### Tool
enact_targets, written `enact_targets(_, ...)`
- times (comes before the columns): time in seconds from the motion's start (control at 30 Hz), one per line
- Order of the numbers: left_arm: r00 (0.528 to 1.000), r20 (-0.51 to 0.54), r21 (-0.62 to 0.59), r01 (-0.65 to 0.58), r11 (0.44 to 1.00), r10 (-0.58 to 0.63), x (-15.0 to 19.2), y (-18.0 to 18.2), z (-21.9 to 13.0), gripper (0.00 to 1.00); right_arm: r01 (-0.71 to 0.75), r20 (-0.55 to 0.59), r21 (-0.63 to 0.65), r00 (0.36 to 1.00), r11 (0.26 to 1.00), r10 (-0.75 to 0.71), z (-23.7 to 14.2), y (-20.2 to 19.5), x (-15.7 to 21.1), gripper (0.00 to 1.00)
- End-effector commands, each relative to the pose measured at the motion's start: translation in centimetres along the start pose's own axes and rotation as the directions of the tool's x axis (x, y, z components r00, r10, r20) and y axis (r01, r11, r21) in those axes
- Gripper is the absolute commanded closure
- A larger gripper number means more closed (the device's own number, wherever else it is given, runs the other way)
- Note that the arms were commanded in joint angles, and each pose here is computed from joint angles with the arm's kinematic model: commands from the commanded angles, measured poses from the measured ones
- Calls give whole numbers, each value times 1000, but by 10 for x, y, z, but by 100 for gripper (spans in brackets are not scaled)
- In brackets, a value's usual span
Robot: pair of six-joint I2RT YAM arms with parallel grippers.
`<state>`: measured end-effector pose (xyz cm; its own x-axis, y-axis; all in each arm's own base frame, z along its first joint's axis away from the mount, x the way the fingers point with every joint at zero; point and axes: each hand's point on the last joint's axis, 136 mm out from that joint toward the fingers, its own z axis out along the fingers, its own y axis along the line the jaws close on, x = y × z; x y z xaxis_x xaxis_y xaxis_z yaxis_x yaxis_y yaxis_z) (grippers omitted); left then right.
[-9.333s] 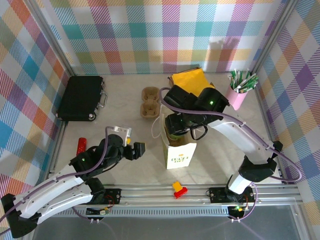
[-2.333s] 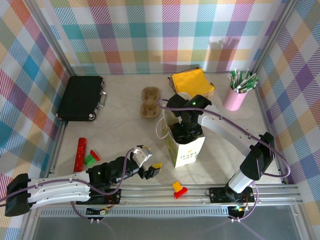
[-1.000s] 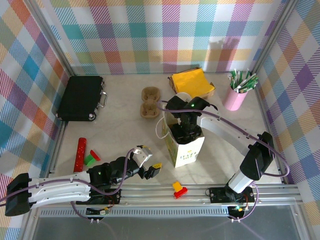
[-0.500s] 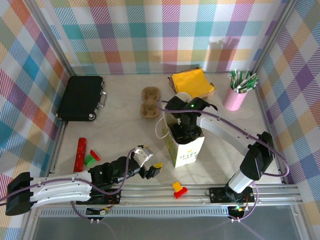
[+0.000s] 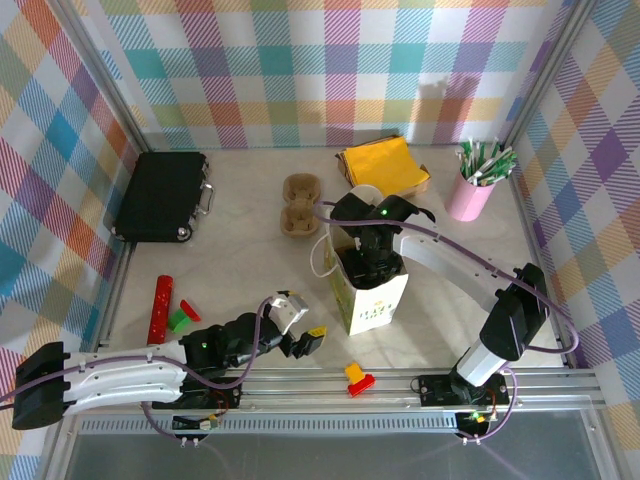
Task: Pack the takeout coffee
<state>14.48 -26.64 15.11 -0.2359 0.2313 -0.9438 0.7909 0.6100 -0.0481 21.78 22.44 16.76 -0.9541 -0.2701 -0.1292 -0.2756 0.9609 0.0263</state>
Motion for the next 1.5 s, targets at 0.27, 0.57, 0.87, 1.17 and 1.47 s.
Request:
enact_targets(0.27,1000,25,12,6,1000,-6,-4,-2,8,12,-5,-32,-2,999,1000,5,-20,0,11,48)
enact_targets(0.57,1000,14,13,-1,1000,1,-1,-5,16,12,-6,-87,2,996,1000,6,-19,1,20,48)
enact_targets(0.87,1000,10,14,-1,1000,1,0,-5,17,12,-5,-100,21,995,1000,7,-15,0,18,48)
enact_targets(1.17,1000,12,9,0,1000,0,1,-4,17,12,-4,-100,21,995,1000,6,-12,2,16,48)
enact_targets(1.47,1000,16,3,-2,1000,2,0,-3,18,12,-6,-100,19,995,1000,7,-11,2,16,48)
